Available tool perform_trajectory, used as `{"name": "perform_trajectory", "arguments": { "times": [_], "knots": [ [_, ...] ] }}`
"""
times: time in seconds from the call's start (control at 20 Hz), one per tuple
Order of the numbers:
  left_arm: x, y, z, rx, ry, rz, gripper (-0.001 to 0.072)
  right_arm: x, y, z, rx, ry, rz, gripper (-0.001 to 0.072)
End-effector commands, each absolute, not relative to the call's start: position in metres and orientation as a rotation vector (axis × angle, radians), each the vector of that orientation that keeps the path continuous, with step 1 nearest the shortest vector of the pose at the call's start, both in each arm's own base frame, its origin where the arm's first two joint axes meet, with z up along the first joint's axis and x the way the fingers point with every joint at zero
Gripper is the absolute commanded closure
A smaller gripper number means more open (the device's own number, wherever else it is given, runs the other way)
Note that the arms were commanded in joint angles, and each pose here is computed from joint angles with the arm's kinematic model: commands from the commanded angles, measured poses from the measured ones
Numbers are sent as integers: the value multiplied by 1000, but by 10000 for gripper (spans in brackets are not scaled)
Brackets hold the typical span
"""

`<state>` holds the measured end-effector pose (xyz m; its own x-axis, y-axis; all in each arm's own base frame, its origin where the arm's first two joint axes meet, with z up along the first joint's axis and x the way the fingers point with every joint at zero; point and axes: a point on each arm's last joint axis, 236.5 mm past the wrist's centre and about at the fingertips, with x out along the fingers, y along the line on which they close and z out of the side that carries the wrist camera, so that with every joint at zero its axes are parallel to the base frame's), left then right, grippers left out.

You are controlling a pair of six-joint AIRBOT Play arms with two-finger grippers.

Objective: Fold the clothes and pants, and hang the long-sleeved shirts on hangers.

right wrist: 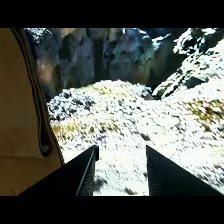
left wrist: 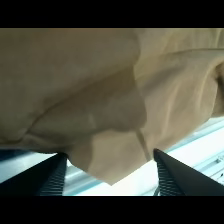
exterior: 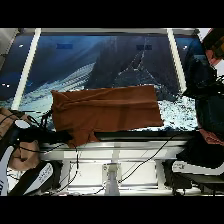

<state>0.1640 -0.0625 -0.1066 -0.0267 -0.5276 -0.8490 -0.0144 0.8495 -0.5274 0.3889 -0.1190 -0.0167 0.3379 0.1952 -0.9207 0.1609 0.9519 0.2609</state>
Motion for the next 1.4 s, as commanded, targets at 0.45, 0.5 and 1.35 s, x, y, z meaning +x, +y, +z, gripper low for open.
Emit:
{"name": "perform_trajectory", "arguments": {
  "times": [0.45,0.5,1.35],
  "knots": [
    [160,-72,-102,-415,1539,-534,382,389,-119,-16,333,1231,22,380],
    [159,-72,-102,-415,1539,-535,438,389,-119,-16,333,1233,23,380],
    [197,-58,-71,-330,1421,-521,693,313,-45,-55,482,1489,307,331]
  ]
}}
